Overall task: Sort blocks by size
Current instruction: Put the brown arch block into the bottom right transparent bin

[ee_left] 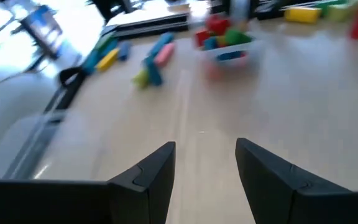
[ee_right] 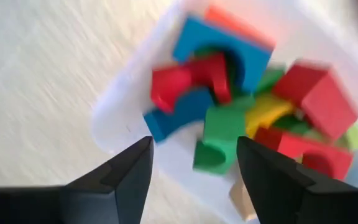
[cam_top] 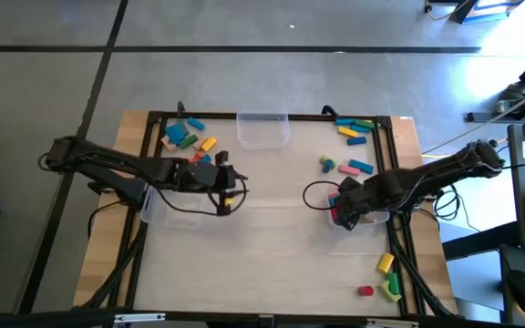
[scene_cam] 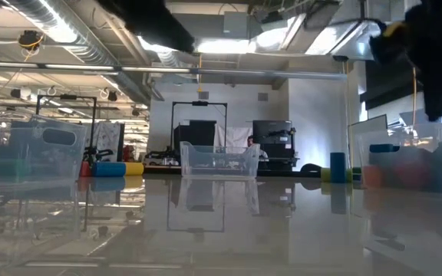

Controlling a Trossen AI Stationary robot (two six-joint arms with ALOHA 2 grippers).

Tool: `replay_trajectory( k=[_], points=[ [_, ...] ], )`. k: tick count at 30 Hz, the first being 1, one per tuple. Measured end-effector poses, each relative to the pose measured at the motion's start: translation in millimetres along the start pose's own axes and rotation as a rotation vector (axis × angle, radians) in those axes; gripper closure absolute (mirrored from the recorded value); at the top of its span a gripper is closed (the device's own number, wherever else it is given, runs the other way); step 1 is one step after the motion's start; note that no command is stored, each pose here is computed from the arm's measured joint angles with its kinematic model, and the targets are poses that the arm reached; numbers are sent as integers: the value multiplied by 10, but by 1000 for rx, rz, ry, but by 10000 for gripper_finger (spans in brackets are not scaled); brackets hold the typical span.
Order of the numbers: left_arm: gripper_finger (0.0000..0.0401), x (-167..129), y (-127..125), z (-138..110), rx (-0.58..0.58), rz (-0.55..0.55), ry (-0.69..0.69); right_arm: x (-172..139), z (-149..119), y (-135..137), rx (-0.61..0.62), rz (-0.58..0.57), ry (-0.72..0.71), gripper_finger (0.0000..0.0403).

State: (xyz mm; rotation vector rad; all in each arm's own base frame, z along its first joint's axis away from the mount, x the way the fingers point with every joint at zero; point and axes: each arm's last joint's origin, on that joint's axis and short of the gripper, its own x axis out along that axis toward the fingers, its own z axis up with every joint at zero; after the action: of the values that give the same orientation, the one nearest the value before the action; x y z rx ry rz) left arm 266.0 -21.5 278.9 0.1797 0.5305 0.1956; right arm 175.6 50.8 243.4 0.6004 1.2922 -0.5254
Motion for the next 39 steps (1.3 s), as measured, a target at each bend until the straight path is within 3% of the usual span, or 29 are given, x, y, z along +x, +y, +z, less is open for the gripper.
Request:
replay_trajectory(
  k=[3, 9, 17, 23, 30, 39],
  points=[
    [237, -85, 138, -57, -54, 103, 64, -89, 50, 22, -25, -9, -93, 169],
    [237, -229, 508, -213, -176, 429, 195, -111, 126, 64, -37, -21, -251, 168],
    [237, -269, 1077, -561, -380, 669, 449, -133, 239, 180, -69, 14, -441, 168],
    [237, -289, 1446, -869, -518, 664, 673, -40, 308, 305, -150, 9, -476, 168],
    [237, -208, 1744, -1244, -588, 675, 942, 130, 379, 447, -245, -12, -474, 168],
    [237, 0, 1858, -1542, -559, 616, 1142, 353, 407, 531, -263, -71, -424, 168]
  ],
)
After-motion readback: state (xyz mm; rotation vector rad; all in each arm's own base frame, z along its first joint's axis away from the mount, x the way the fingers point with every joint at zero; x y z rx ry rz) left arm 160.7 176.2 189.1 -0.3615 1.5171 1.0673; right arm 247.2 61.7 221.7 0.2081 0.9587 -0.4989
